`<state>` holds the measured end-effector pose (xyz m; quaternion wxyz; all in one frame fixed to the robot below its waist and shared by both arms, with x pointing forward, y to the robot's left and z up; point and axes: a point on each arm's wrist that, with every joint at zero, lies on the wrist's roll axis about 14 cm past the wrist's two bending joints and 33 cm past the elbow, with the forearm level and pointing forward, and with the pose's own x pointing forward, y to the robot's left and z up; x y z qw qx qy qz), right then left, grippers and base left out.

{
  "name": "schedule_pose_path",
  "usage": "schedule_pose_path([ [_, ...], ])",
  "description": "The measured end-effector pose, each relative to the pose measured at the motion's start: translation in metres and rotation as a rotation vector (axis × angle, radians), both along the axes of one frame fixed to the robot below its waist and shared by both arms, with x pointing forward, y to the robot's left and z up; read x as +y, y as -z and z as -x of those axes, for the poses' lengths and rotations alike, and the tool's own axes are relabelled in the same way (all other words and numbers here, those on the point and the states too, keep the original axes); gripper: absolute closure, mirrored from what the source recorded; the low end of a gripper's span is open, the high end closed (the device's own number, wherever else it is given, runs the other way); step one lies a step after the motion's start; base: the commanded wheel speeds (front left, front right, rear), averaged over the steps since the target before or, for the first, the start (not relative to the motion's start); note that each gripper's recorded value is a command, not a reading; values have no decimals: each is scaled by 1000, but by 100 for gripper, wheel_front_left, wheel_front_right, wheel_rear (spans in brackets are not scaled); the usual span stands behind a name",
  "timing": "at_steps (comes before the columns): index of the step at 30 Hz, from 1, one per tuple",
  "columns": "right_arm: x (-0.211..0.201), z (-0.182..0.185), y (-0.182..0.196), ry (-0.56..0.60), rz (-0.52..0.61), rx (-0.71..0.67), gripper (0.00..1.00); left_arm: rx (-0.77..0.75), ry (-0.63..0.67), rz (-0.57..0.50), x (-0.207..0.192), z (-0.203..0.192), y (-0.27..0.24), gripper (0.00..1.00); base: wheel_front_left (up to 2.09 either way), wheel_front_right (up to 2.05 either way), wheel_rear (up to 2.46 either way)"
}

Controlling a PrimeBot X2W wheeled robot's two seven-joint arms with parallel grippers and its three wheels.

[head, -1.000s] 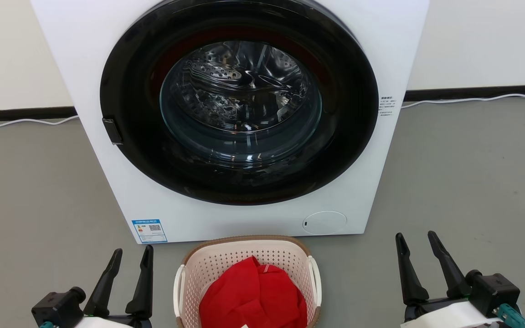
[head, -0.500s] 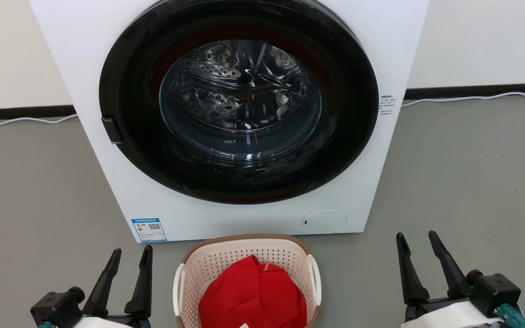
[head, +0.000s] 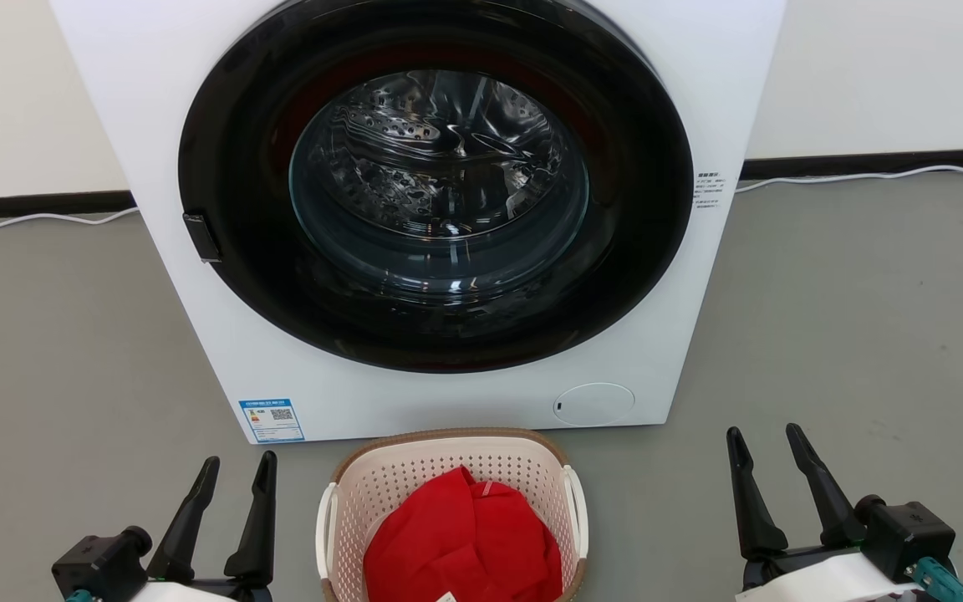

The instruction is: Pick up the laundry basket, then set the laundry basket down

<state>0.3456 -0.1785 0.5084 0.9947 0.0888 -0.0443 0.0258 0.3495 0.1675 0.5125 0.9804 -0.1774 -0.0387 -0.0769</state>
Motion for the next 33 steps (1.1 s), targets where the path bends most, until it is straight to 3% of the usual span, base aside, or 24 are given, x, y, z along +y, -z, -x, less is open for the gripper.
schedule_pose_path([
  [2,0,0,0,0,0,0,0,1,1,5,0,0,0,0,0,0,0],
  [3,0,0,0,0,0,1,100,2,5,10,-1,0,0,100,0,0,0],
  [10,-1,15,36,10,-20,116,100,122,-5,42,-6,14,37,100,0,0,0],
  [33,-10,11,42,57,-262,157,100,201,-56,233,4,12,47,100,0,0,0],
])
